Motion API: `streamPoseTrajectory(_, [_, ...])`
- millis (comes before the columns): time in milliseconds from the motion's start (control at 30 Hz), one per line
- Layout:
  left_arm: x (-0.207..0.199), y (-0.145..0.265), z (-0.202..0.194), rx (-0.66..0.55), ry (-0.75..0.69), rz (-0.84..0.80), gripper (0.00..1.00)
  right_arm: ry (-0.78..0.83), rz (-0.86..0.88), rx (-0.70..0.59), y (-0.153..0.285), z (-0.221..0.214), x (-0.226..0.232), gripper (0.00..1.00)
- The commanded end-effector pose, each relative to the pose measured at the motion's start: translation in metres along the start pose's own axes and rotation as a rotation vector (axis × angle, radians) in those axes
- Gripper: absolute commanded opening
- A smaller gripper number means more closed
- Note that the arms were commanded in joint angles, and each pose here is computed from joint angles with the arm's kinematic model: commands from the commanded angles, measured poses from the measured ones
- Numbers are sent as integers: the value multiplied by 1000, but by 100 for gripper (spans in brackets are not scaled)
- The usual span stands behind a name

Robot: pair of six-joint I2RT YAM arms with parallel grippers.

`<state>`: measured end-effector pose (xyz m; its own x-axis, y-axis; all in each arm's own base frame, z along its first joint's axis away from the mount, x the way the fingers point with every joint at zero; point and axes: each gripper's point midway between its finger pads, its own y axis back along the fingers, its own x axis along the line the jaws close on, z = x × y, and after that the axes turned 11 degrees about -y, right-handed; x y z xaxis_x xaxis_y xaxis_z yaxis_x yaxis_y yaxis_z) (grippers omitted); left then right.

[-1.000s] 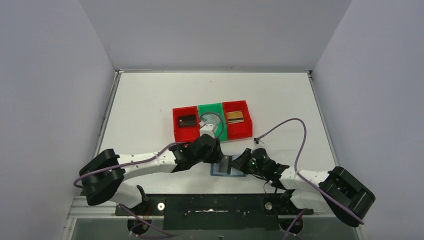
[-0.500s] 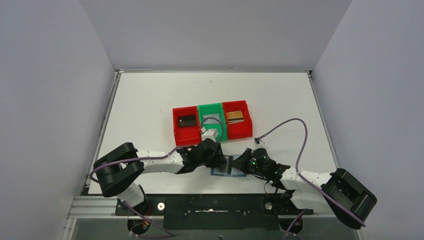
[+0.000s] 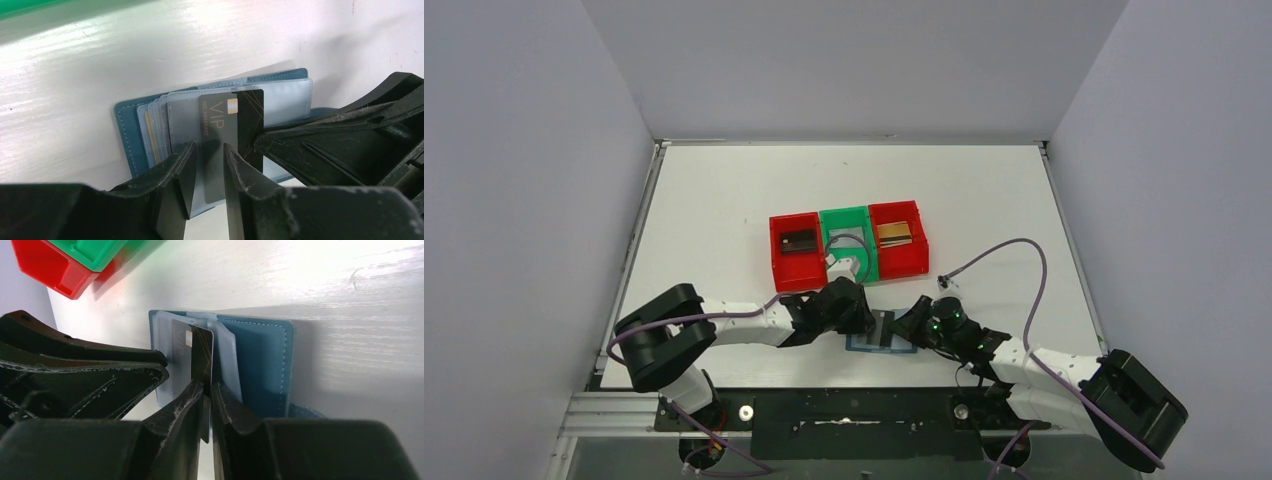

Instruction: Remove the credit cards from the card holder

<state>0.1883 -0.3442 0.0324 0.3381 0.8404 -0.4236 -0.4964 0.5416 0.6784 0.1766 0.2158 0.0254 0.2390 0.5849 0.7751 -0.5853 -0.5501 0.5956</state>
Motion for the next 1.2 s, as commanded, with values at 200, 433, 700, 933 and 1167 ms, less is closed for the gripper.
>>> streamPoseTrajectory(200, [39,0,-35,123,-71,150,22,-83,1,-112,-5,18,-10,38])
streamPoseTrajectory(433, [38,2,-33,113,-67,146,21,23,8,-104,-3,17,-11,48])
streamPoseTrajectory(700, [39,3,-33,111,-63,146,21,6,15,-18,-3,2,-7,44])
streamPoseTrajectory(933, [39,4,-32,108,-64,149,20,8,77,27,-6,-5,4,41])
streamPoseTrajectory(1167, [40,5,-31,107,-66,154,20,-9,47,30,-7,-7,-5,25])
